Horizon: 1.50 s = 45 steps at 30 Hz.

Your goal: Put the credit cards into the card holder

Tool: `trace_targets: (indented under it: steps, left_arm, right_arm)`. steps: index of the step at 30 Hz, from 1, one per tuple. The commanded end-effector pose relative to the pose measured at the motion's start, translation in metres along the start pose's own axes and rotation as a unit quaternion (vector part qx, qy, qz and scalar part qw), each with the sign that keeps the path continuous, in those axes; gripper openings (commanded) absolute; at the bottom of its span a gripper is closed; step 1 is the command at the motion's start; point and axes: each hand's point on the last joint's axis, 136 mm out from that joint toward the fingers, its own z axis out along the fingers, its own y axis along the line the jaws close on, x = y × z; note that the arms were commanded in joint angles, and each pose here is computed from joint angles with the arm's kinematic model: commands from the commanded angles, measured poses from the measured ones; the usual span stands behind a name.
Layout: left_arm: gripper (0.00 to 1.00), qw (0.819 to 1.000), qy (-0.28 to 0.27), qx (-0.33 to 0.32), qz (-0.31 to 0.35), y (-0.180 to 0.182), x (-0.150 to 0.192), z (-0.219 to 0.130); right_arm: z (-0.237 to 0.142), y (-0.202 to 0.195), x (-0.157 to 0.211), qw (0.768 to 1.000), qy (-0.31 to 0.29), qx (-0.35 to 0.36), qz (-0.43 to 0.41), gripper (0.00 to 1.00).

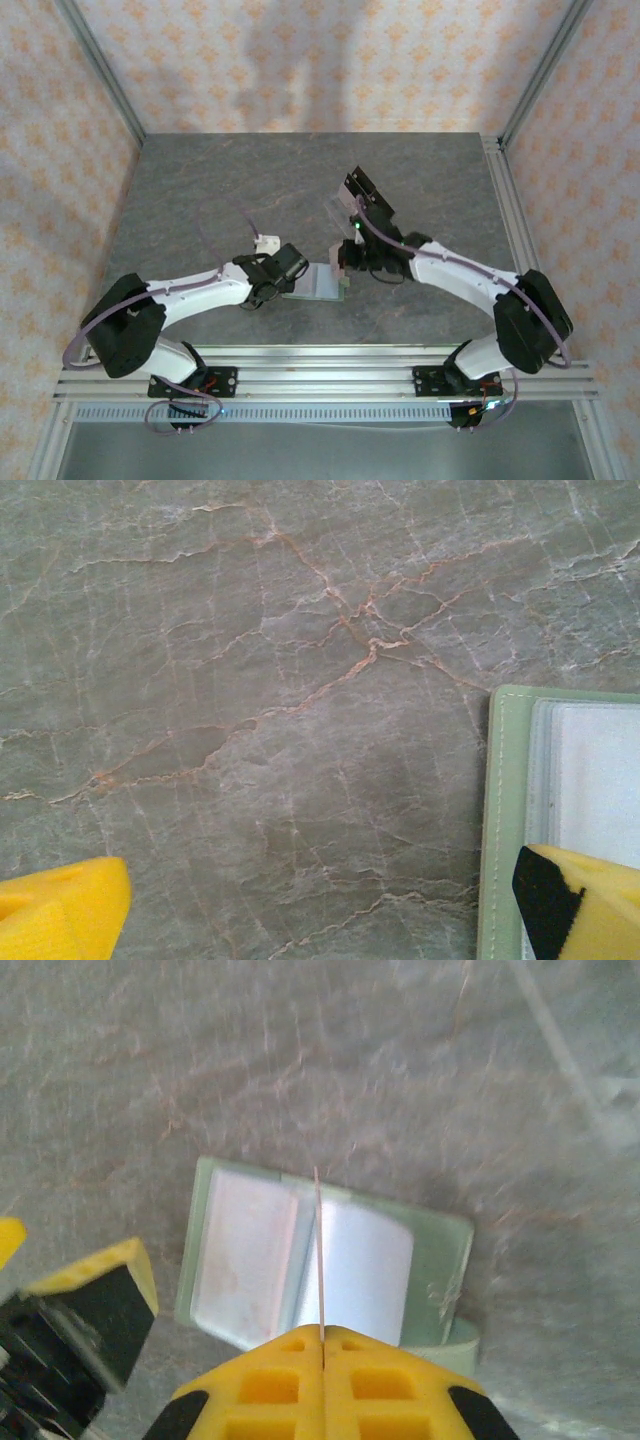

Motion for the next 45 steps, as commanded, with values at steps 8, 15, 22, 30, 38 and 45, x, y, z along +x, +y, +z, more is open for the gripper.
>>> trace_targets:
  steps: [8, 15, 22, 30, 38, 45]
  left_arm:
    - [1.00, 1.000, -0.005, -0.004, 0.006, -0.005, -0.011, 0.000]
    - [1.00, 1.000, -0.002, -0.005, 0.005, -0.004, -0.009, 0.001]
    - [1.00, 1.000, 0.002, 0.009, 0.006, -0.011, -0.007, 0.003]
    - [1.00, 0.999, 0.010, 0.020, 0.023, -0.023, -0.004, 0.010]
    - [1.00, 0.999, 0.018, -0.019, 0.034, -0.013, 0.004, 0.021]
    - [1.00, 0.998, 0.024, -0.048, 0.031, -0.002, 0.011, 0.024]
  right_arm:
    - [0.027, 0.014, 0.016, 0.995, -0.045, -0.065, 0.068, 0.00]
    - [0.036, -0.018, 0.006, 0.998, -0.043, -0.003, 0.043, 0.00]
    - [0.035, -0.029, -0.001, 0.998, -0.033, -0.003, 0.046, 0.00]
    - [0.025, -0.003, -0.005, 0.994, -0.043, -0.078, 0.071, 0.00]
    - [0.023, 0.010, -0.003, 0.986, -0.058, -0.124, 0.091, 0.00]
    - [0.032, 0.004, 0.004, 0.983, -0.069, -0.139, 0.101, 0.00]
